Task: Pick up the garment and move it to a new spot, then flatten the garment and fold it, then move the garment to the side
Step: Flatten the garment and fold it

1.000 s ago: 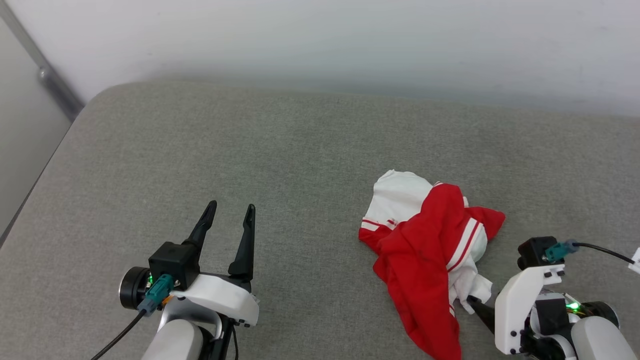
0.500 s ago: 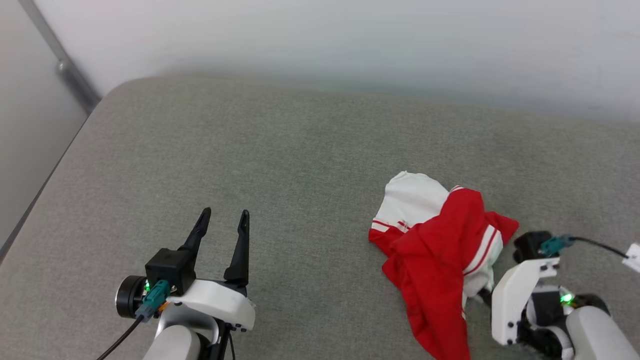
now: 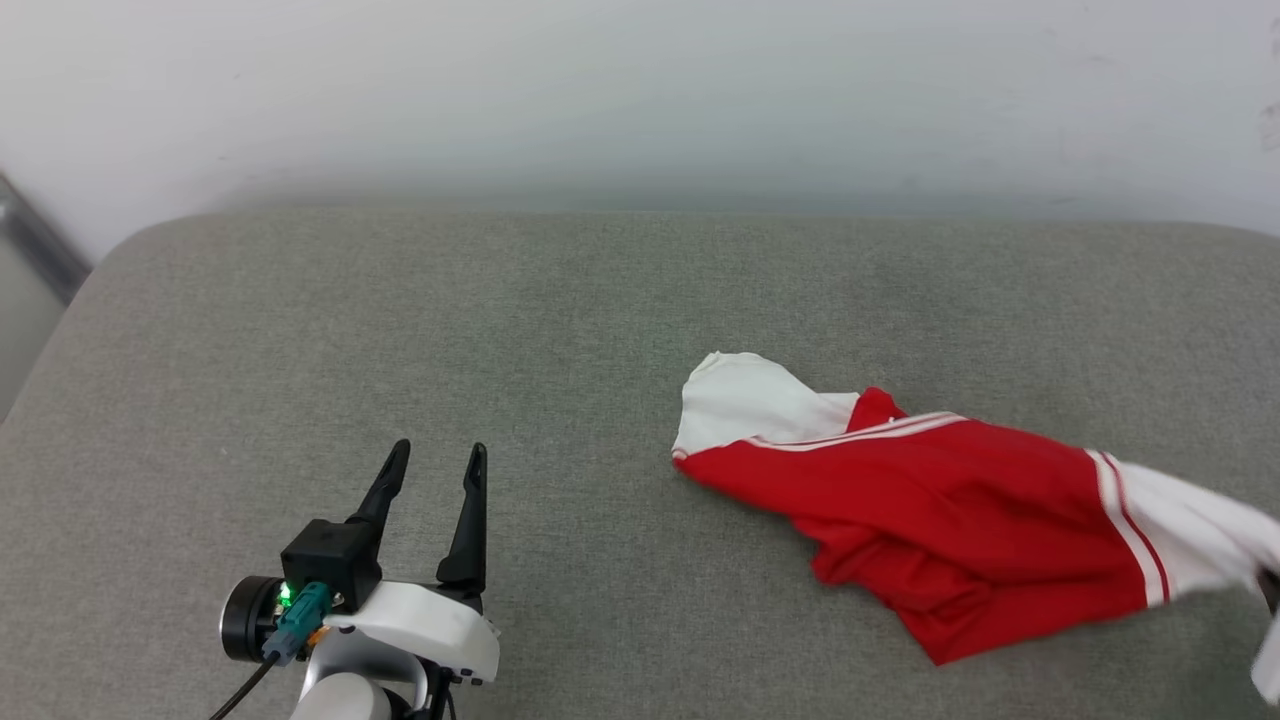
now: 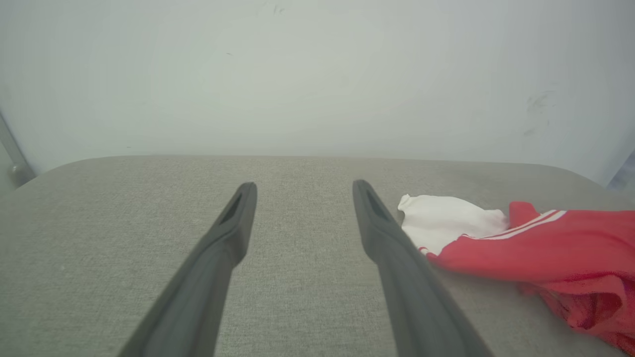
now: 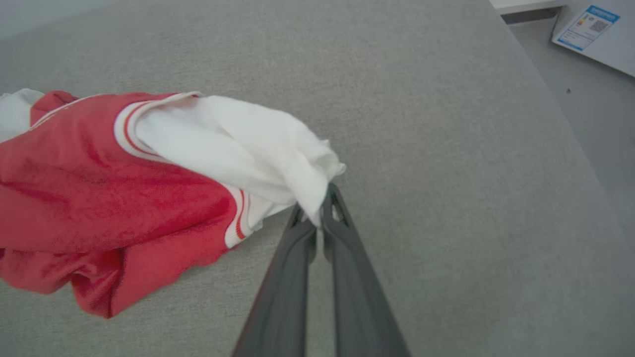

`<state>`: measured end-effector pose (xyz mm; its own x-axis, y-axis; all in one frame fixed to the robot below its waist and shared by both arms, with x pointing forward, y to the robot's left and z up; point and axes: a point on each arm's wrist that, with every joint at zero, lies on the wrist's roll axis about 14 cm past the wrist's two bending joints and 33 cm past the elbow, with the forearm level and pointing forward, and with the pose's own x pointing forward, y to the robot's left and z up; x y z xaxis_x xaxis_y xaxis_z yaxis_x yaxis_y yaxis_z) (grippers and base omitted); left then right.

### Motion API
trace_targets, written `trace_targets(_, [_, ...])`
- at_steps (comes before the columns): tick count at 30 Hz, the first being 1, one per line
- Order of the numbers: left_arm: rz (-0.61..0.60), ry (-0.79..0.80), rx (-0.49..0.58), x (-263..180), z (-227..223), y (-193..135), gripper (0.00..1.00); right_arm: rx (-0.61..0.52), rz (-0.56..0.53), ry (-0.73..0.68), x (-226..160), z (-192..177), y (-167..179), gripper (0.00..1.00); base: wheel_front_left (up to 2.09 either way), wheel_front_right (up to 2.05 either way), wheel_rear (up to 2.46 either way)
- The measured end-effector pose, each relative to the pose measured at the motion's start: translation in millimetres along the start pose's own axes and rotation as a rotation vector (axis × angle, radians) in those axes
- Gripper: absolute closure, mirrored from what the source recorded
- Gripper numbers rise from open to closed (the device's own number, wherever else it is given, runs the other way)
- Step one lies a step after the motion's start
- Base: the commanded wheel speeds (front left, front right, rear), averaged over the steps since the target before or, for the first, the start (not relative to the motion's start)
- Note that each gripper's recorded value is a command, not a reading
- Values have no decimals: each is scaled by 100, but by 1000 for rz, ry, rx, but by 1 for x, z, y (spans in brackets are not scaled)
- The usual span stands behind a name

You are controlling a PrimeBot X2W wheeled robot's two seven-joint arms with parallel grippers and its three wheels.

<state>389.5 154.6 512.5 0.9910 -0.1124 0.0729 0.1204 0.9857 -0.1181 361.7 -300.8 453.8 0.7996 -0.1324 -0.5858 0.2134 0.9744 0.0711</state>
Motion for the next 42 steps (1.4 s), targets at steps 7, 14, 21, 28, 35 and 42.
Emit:
trace_targets(7, [2, 16, 9, 0, -4, 2, 0, 182, -122, 231, -11, -109, -36, 97, 0, 0, 0])
trace_targets(14, [20, 32, 12, -5, -6, 6, 0, 202, -67, -62, -5, -67, -18, 0, 0, 0, 0])
trace_targets(21, [40, 29, 14, -15, -2, 9, 0, 109, -4, -364, -25, -9, -2, 0, 0, 0, 0])
trace_targets(28, [68, 39, 22, -22, -1, 17, 0, 4, 115, -526, -44, 22, 44, 0, 0, 0, 0])
trace_targets(35, [77, 72, 44, -28, -1, 25, 0, -40, 245, -567, -64, 21, 95, 0, 0, 0, 0])
trace_targets(42, [42, 120, 55, -24, -6, 19, 0, -61, 297, -571, -72, 21, 115, 0, 0, 0, 0])
